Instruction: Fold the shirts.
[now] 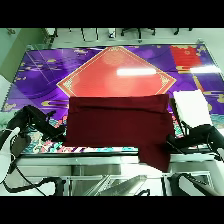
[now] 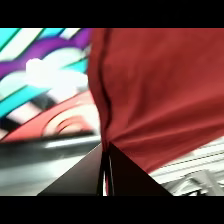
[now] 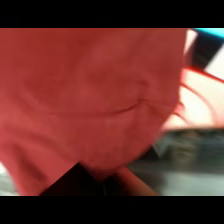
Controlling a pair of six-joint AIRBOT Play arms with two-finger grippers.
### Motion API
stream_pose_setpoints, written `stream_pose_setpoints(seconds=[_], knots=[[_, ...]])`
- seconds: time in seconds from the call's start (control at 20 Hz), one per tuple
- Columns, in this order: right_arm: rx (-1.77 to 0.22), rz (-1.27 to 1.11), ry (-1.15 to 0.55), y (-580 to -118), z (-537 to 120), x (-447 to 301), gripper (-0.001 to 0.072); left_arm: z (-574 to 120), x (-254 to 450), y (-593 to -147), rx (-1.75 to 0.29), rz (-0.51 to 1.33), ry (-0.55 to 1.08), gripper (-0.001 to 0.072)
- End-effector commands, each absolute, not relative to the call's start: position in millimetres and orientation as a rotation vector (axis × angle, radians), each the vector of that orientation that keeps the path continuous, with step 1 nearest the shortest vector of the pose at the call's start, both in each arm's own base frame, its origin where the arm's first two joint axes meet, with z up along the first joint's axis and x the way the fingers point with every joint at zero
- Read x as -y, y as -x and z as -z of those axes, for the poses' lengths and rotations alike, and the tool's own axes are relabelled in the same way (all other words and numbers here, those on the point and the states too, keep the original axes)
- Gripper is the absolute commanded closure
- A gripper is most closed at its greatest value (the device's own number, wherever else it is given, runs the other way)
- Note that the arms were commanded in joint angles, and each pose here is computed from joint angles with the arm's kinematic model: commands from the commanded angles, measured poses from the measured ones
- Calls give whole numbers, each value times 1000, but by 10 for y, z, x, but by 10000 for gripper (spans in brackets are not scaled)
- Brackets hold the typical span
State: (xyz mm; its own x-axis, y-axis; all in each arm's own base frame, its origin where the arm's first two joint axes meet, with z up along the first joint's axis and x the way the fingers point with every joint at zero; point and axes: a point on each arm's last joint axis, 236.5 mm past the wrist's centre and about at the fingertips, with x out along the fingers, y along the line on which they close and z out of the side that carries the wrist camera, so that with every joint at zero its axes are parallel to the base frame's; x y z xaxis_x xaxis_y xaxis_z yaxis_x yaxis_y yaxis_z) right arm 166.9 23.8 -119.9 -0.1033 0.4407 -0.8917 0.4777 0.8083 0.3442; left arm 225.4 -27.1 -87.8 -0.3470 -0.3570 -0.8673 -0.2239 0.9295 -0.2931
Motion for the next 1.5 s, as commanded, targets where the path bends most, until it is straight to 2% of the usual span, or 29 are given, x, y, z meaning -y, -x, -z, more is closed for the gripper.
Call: stream_pose_setpoints(seconds=[0.0,0.1,0.25,0.4,0.65,0.85,1.0,1.05,1.1,1.15,1.25,1.3,1.35,1.45], knots=[[-1729,184,-616,-1536,1140,59,687,883,-29,-2006,-1994,23,303,695],[-1615,143,-633,-1844,979,45,687,789,22,-2181,-1917,39,317,695],[-1343,-10,-669,-2671,468,-31,687,491,229,-2880,-1700,109,303,695],[-1129,-84,-708,-3391,-24,4,686,232,413,-3478,-1574,167,238,695],[-1145,-89,-681,-3974,261,30,686,356,477,-4137,-1543,137,254,695],[-1180,-85,-668,-4324,702,-23,682,626,498,-4456,-1567,139,261,695],[-1209,-113,-656,-4468,836,-133,666,776,583,-4538,-1618,162,248,694],[-1211,-124,-650,-4497,802,-135,442,804,605,-4538,-1641,169,241,665],[-1215,-135,-630,-4510,734,-106,235,812,608,-4534,-1659,174,239,379],[-1235,-143,-586,-4482,649,-14,181,800,609,-4543,-1671,173,241,12],[-1310,-134,-515,-4313,532,242,152,721,612,-4564,-1686,170,247,10],[-1344,-136,-533,-4217,510,312,41,669,604,-4564,-1689,172,242,10],[-1385,-146,-556,-4103,525,346,12,603,580,-4567,-1690,173,240,10],[-1441,-143,-576,-3975,614,413,12,453,466,-4574,-1690,162,245,11]])
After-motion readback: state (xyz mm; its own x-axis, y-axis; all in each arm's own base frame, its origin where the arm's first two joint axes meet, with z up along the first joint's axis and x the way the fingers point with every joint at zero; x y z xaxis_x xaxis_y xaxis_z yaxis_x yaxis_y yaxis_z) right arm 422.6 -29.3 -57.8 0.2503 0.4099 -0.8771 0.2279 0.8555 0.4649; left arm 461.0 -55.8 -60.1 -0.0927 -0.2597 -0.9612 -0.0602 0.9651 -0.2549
